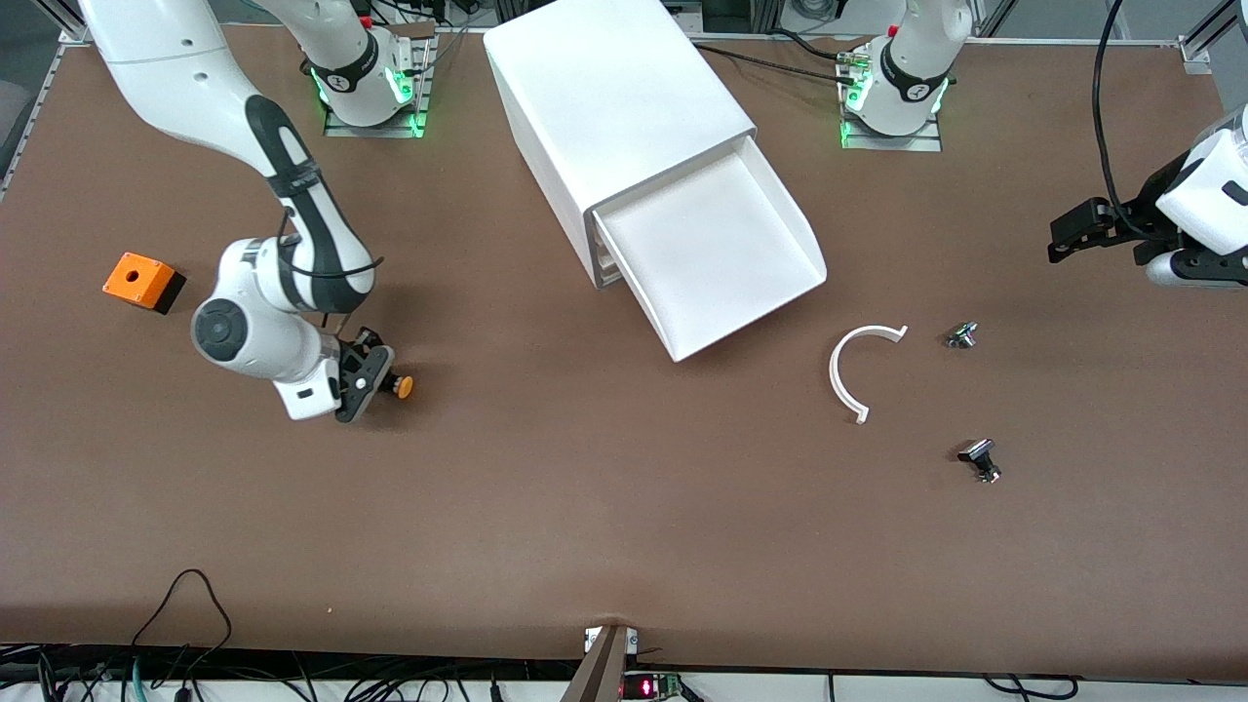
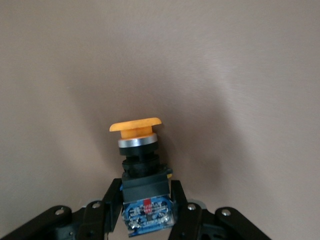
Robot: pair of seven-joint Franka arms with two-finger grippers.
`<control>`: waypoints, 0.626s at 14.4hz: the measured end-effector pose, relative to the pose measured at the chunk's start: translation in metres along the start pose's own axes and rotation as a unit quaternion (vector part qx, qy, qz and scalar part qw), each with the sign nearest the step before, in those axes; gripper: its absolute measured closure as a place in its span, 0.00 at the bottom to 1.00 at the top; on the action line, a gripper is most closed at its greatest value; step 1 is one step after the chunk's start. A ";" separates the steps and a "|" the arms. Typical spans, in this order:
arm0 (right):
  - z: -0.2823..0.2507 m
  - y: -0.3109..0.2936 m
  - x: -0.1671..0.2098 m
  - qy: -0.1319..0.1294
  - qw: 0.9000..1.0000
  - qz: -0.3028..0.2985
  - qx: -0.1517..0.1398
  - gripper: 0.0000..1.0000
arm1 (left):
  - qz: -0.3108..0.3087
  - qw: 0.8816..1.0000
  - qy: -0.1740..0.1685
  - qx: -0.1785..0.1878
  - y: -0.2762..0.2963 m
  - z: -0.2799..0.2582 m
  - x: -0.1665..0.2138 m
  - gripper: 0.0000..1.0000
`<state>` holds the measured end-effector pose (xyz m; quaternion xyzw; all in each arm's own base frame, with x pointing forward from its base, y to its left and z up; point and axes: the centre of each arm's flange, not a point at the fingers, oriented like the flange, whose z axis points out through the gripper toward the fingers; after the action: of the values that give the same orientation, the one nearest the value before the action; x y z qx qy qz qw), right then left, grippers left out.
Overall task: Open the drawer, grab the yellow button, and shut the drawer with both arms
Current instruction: 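Lower the push button onto the table beside the orange box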
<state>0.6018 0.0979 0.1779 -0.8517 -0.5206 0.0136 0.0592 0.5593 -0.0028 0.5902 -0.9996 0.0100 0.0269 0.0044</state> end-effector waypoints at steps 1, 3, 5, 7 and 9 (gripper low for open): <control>0.004 -0.004 0.002 0.003 1.000 -0.005 -0.008 0.54 | 0.001 1.000 0.001 0.000 0.001 -0.001 0.000 0.00; 0.004 -0.006 0.004 0.005 1.000 -0.007 -0.010 0.43 | 0.001 1.000 0.001 0.000 0.001 -0.001 0.000 0.00; -0.012 -0.005 0.010 0.013 1.000 -0.009 -0.018 0.26 | 0.001 1.000 0.002 0.000 0.001 -0.002 0.000 0.00; -0.052 0.001 0.023 0.018 1.000 -0.013 -0.014 0.06 | 0.001 1.000 0.002 0.000 0.001 -0.002 0.000 0.00; -0.111 0.008 0.040 0.021 1.000 -0.001 -0.004 0.00 | 0.001 1.000 0.001 0.000 0.002 -0.001 0.000 0.00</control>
<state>0.6369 0.1200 0.2882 -0.8512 -0.5205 -0.0060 0.0670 0.5599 -0.0044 0.5916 -0.9996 0.0114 0.0255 0.0041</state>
